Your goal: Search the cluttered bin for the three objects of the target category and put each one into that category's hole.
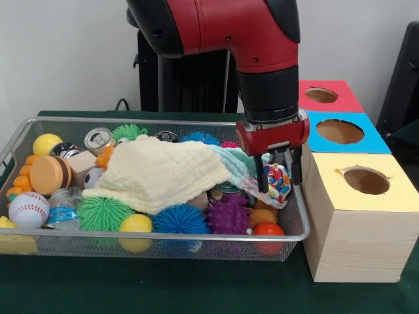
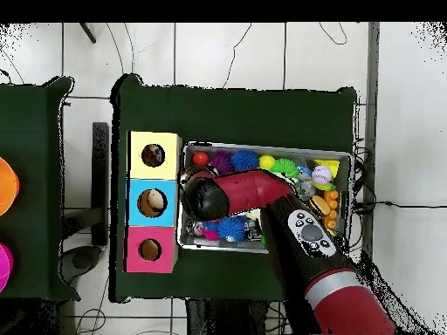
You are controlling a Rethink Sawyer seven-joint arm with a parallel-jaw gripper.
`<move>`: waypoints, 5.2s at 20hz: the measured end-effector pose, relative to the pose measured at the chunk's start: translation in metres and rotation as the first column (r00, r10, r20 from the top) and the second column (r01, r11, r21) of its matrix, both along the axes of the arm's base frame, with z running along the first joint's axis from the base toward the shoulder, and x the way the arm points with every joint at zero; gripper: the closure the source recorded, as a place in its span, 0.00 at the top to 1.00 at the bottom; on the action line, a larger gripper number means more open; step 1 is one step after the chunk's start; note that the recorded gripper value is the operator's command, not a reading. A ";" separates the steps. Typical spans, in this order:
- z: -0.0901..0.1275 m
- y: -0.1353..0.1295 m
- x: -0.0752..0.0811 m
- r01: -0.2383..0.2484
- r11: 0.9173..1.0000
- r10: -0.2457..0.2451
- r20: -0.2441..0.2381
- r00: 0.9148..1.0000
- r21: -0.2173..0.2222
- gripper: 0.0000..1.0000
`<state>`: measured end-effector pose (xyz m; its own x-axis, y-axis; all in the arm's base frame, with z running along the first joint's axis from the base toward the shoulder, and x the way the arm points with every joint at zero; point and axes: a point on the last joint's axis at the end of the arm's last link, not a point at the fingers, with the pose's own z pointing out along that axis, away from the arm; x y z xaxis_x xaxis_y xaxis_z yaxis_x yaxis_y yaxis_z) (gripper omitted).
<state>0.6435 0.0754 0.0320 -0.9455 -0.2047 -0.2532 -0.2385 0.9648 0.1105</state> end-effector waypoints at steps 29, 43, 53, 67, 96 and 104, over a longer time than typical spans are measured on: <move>0.005 0.033 -0.014 -0.155 0.962 0.088 -0.282 0.955 -0.225 1.00; -0.010 0.040 0.012 -0.136 0.966 0.094 -0.192 0.977 -0.221 1.00; -0.014 0.030 0.016 -0.128 0.958 0.080 -0.189 0.979 -0.257 1.00; -0.017 0.023 0.010 -0.120 0.954 0.063 -0.210 0.976 -0.275 1.00; -0.070 0.021 -0.039 -0.131 0.961 0.008 -0.452 0.892 -0.241 0.00; -0.070 0.021 -0.039 -0.132 0.961 0.009 -0.452 0.892 -0.242 0.00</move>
